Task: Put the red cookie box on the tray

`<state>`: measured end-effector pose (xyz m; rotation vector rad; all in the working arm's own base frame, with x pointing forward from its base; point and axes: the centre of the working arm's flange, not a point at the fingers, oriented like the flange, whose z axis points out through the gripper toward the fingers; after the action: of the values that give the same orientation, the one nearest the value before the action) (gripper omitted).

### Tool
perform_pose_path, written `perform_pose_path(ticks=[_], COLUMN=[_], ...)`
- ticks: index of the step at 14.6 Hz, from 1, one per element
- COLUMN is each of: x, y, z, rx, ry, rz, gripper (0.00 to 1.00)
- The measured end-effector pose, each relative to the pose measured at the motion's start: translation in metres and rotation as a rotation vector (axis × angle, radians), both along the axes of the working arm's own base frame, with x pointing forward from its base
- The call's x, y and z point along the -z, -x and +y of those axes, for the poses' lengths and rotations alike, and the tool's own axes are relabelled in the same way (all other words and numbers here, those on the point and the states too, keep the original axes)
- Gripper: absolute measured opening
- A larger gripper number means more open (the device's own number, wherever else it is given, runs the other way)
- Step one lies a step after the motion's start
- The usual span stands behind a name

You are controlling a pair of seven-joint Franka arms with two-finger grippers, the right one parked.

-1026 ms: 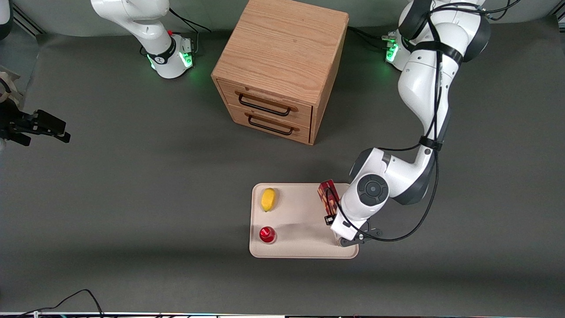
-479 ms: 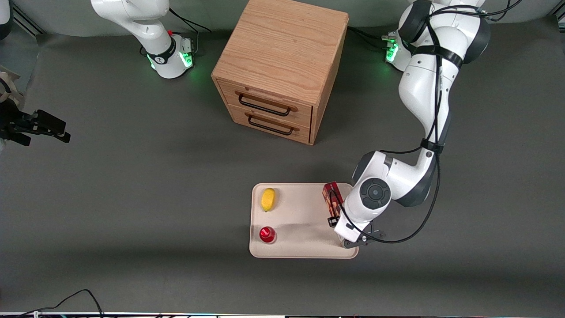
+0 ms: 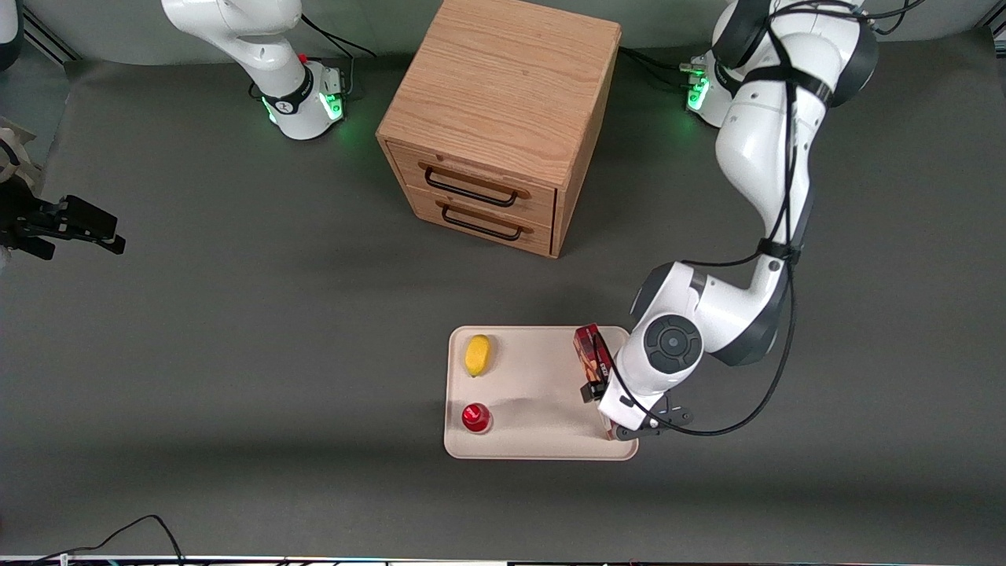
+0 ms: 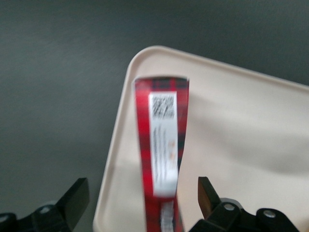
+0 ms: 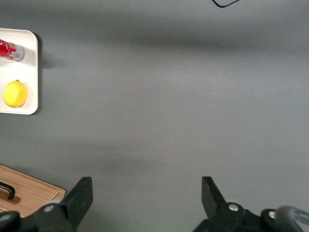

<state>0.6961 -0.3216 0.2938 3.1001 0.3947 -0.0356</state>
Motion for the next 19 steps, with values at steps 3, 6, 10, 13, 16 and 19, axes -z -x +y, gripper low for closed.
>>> perform_pose_path(ticks=[3, 6, 10, 13, 16, 19], x=[-0.069, -0.133, -0.216, -0.25, -0.234, -0.219], y=[0.015, 0.026, 0.039, 0.044, 0.061, 0.095], z=[0.005, 0.027, 0.096, 0.153, 0.197, 0.251], rx=[-0.006, 0.005, 0.046, 0.082, 0.121, 0.15], ry=[-0.021, -0.025, -0.016, -0.026, -0.038, -0.044], rz=[0.093, 0.165, 0.203, 0.159, 0.085, 0.079], gripper=[1.0, 1.0, 1.0, 1.0, 1.0, 1.0])
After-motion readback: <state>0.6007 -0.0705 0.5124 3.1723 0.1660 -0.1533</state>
